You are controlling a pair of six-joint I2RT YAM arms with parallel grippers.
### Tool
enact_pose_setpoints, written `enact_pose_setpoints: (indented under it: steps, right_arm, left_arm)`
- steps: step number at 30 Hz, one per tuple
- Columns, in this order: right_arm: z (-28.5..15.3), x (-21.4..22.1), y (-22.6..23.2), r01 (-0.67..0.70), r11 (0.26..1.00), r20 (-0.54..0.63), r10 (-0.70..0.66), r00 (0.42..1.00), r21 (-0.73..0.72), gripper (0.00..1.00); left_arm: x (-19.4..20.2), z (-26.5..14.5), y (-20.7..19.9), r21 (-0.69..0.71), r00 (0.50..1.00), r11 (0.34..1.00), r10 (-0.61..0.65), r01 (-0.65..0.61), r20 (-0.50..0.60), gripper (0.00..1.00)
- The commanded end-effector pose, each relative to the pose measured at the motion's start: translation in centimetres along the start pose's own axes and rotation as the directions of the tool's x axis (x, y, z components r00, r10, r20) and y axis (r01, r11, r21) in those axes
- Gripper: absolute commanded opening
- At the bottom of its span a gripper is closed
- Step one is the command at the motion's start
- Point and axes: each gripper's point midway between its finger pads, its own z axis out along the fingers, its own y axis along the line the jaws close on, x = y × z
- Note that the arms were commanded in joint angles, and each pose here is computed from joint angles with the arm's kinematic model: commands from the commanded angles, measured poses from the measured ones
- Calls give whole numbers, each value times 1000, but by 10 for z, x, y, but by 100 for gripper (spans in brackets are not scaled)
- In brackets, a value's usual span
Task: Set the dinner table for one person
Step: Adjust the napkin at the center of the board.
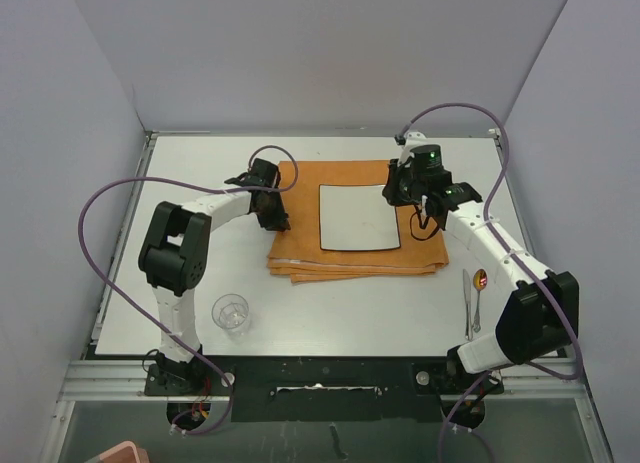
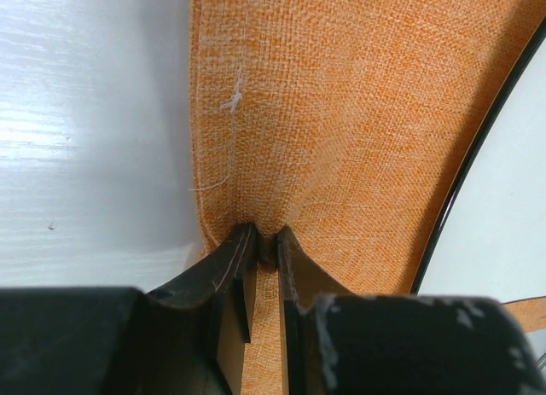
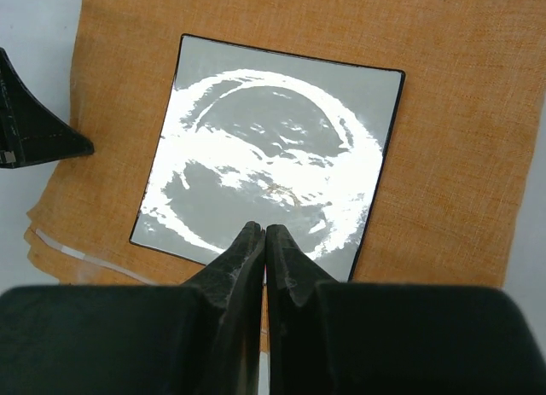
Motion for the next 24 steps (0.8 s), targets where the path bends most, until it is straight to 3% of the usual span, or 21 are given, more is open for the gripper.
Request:
enact_pose_setpoints:
  steps: [1,15,24]
  right_arm:
    - [-3,-21,13,-7,1000,52,9,999,-25,3]
    - [-2,-28,12,11,1000,43,-11,999,9,3]
    - [11,-24,2,-10,998,26,9,1000,65,3]
  left_arm:
    - [10,-13,47,-200,1000,979,-20,21,8,0]
    - [32,-27,76,-305,999,952,-39,35,-6,0]
    - [-1,-26,61,-301,998,952,59,-49,25,0]
